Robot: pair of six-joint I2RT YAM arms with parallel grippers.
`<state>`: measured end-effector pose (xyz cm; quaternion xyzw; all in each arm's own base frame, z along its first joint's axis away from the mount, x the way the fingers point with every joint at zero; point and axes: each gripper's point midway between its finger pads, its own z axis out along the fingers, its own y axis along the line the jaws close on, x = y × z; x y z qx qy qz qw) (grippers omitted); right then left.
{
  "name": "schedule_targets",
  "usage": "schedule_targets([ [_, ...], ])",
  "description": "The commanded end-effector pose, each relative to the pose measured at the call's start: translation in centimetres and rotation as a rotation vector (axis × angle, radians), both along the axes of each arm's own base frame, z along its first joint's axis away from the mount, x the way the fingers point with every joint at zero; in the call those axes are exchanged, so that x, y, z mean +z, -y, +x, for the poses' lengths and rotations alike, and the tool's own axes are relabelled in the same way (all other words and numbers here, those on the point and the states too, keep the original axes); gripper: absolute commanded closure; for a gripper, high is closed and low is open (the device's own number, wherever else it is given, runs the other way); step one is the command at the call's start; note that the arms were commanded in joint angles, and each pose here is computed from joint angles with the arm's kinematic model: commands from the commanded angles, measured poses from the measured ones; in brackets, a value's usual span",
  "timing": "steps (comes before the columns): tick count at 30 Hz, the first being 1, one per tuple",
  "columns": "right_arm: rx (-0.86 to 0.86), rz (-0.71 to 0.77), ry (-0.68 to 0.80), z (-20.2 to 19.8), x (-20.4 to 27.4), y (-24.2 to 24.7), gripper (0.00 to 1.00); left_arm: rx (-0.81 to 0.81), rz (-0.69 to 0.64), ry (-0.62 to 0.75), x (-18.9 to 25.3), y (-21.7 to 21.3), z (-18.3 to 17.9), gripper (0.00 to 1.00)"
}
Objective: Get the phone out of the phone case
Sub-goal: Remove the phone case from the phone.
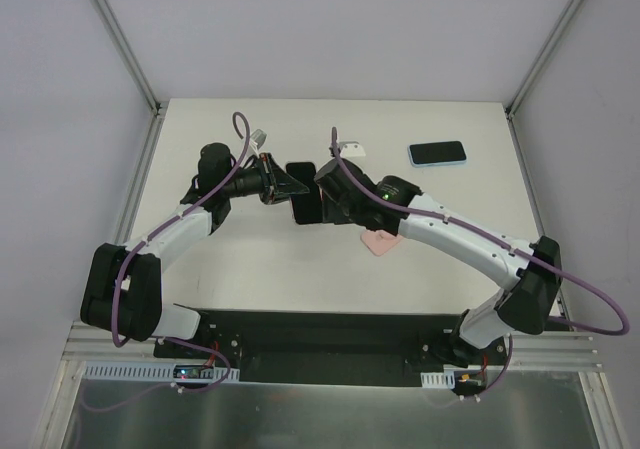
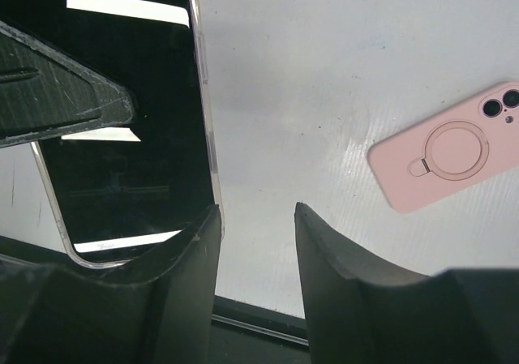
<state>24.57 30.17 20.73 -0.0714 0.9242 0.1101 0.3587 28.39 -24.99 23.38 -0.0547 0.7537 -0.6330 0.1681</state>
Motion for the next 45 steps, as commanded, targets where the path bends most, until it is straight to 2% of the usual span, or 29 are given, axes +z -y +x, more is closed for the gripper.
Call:
schedule_targets([
  [1, -0.015, -0.207, -0.087, -1.1, -4.8, 3.0, 0.57, -0.099, -0.127, 0.198, 8.5, 0.3, -2.6, 1.00],
  [11, -0.019, -0.236, -0.131, -1.6, -7.5, 3.1, 0.57, -0.130, -0.190, 0.244, 11.6, 0.1, -3.8, 1.00],
  [18, -0.076, -0.430, -0.079, -0.9, -7.3, 6.7, 0.57, -0.156, -0.203, 0.264, 12.9, 0.0, -4.7, 1.00],
  [23, -0.059, -0.491, -0.063, -0.8, -7.4, 7.3, 0.58, -0.166, -0.207, 0.271, 13.4, 0.0, -4.9, 1.00],
  [25, -0.035, -0.467, -0.095, -1.3, -8.3, 6.8, 0.57, -0.167, -0.211, 0.276, 13.7, -0.1, -5.0, 1.00],
  [28, 0.018, -0.347, -0.143, -2.1, -9.4, 4.7, 0.57, -0.165, -0.220, 0.282, 14.1, -0.1, -5.2, 1.00],
  [33, 0.104, -0.036, -0.293, -4.5, -12.4, 0.5, 0.57, -0.155, -0.236, 0.274, 14.3, -0.2, -5.3, 1.00],
  [35, 0.108, 0.070, -0.293, -4.2, -12.1, -0.7, 0.57, -0.148, -0.252, 0.288, 14.6, -0.3, -5.2, 1.00],
  [38, 0.113, 0.121, -0.332, -5.0, -12.8, -1.0, 0.57, -0.140, -0.289, 0.281, 15.0, -0.3, -5.1, 1.00],
  [41, 0.104, 0.090, -0.353, -5.2, -13.5, -0.6, 0.57, -0.134, -0.329, 0.244, 15.6, -0.4, -5.0, 1.00],
  [45, 0.086, 0.064, -0.370, -5.0, -14.2, -0.2, 0.57, -0.129, -0.343, 0.264, 16.6, -0.5, -5.3, 1.00],
])
